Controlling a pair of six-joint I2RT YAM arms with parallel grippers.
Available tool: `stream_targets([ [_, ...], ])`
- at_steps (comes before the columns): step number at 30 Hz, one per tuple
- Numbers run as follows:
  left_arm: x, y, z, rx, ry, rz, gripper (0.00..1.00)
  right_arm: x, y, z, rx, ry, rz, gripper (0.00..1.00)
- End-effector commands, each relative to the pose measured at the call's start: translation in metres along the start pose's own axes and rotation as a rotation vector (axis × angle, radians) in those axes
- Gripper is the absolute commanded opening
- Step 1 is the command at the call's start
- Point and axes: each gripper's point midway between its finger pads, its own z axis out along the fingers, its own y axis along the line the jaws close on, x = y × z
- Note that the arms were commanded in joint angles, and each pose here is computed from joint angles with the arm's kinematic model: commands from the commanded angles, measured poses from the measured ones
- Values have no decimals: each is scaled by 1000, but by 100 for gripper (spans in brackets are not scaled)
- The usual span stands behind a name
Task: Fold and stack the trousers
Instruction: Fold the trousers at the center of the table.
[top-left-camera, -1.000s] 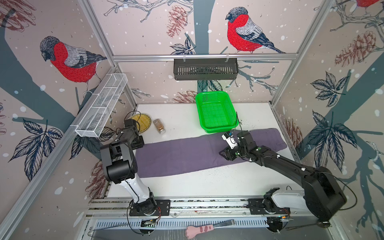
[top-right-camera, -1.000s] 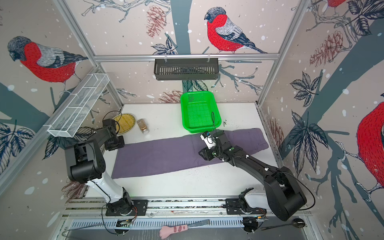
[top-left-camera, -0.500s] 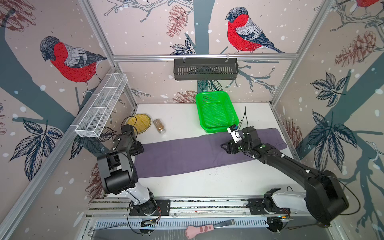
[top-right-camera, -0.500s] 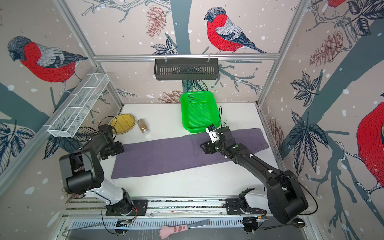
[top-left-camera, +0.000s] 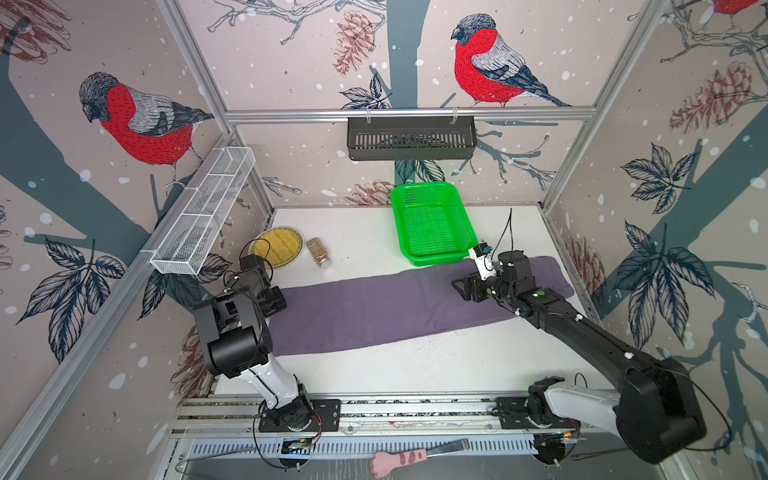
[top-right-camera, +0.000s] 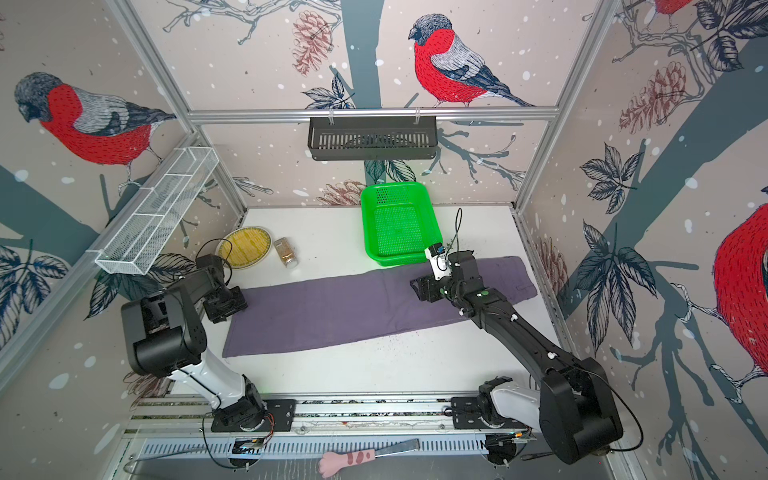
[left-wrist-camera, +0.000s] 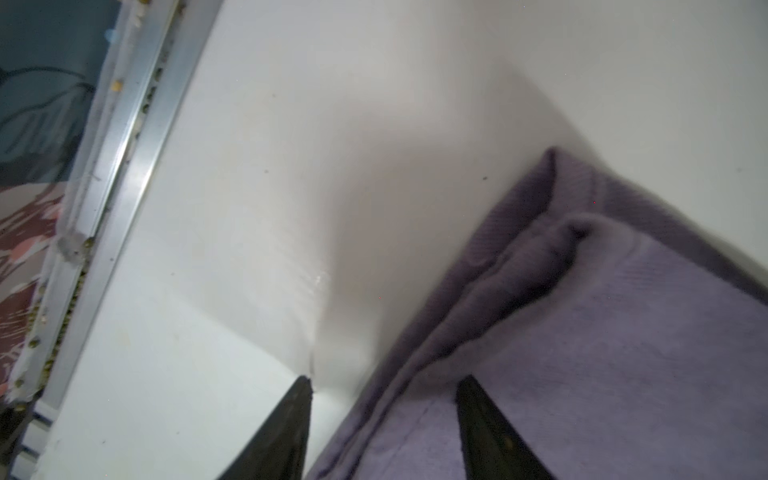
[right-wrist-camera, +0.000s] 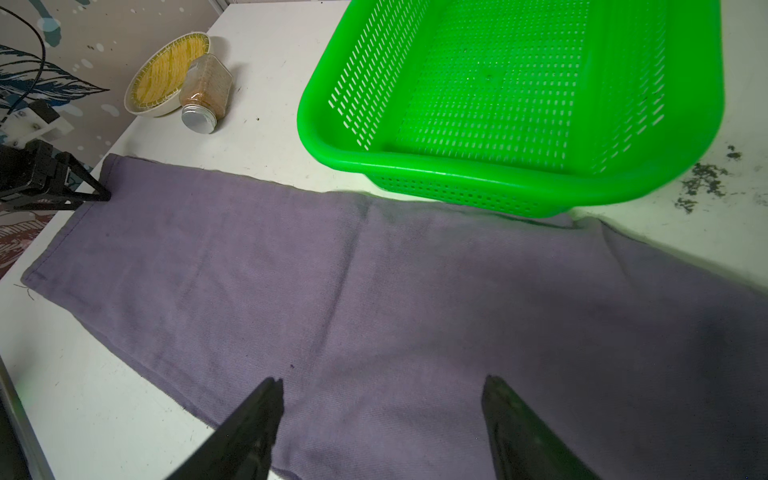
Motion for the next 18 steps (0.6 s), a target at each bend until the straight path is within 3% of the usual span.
stream_targets([
  [1,12,-10,13,57,51,-4,45,-2,1,1,-7,-8,-6,78],
  [4,15,-13,16,71,63,-3,40,1,1,3,-17,-3,1,78],
  [11,17,-18,25,97,91,2,0,2,0,3,-18,-1,3,78],
  [18,0,-7,-3,34,25,-3,0,0,-1,2,-19,-8,7,78],
])
